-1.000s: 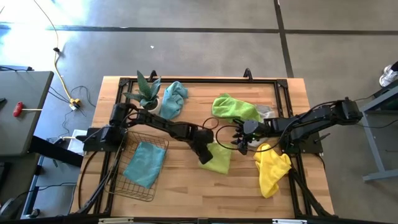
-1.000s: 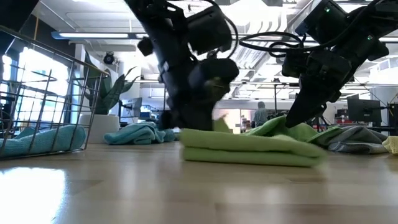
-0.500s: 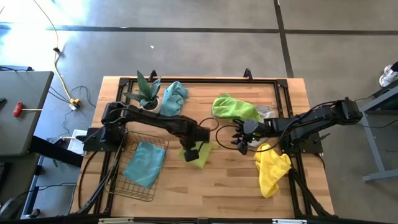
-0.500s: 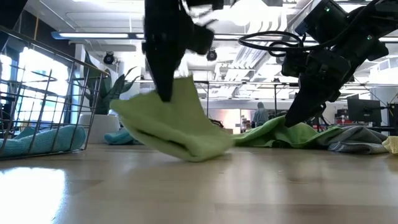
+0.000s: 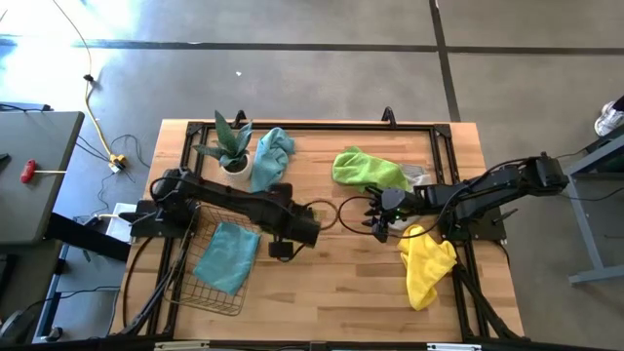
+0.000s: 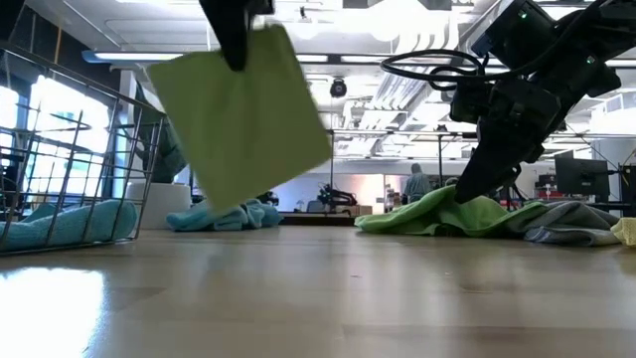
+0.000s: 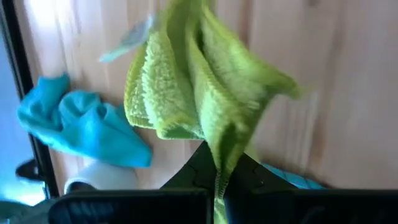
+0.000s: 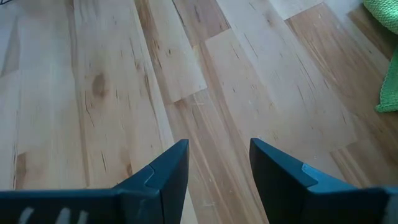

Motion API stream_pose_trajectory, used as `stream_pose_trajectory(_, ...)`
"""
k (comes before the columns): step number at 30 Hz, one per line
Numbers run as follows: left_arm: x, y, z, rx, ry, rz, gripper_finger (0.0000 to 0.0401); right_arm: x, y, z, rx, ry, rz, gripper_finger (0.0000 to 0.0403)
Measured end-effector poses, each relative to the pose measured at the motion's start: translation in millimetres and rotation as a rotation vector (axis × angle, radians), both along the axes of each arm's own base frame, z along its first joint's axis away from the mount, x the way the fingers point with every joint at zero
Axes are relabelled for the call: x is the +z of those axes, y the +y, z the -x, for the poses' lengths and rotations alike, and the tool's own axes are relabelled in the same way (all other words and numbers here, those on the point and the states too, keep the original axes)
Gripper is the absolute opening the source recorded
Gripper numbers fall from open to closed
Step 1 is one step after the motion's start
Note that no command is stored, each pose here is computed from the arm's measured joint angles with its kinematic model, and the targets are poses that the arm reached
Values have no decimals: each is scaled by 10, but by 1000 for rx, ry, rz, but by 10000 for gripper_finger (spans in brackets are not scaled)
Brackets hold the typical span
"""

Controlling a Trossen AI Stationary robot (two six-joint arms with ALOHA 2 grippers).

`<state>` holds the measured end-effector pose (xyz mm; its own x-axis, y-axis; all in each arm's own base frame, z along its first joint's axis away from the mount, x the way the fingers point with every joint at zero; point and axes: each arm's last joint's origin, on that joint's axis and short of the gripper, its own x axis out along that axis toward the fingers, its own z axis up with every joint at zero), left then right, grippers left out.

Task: Fold microfiber towels
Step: Put the light green microfiber towel into the wire basket

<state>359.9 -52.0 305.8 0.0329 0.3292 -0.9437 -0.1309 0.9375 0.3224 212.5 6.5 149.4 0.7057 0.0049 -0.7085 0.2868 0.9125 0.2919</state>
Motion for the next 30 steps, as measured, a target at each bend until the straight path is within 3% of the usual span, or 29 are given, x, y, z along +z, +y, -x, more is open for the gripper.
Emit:
stream_pose_trajectory(8,374,-317,207,-165,-101,-23,0,-5,0,5,0,7,0,161)
stream_pose_trajectory(13,640,-454,463,-256,-171,13,0,-6,0,6,0,9,0,161)
stream_pose_trajectory(18,878,-537,728,-253,-264,57,0,-4,0,4,0,6,0,161)
stream_pose_trajectory(24,1115,-601,1046,-187,-361,194,0,-4,0,4,0,6,0,161)
stream_pose_trajectory(30,1138,-766,1180,-207,-311,378,0,-4,0,4,0,6,0,161)
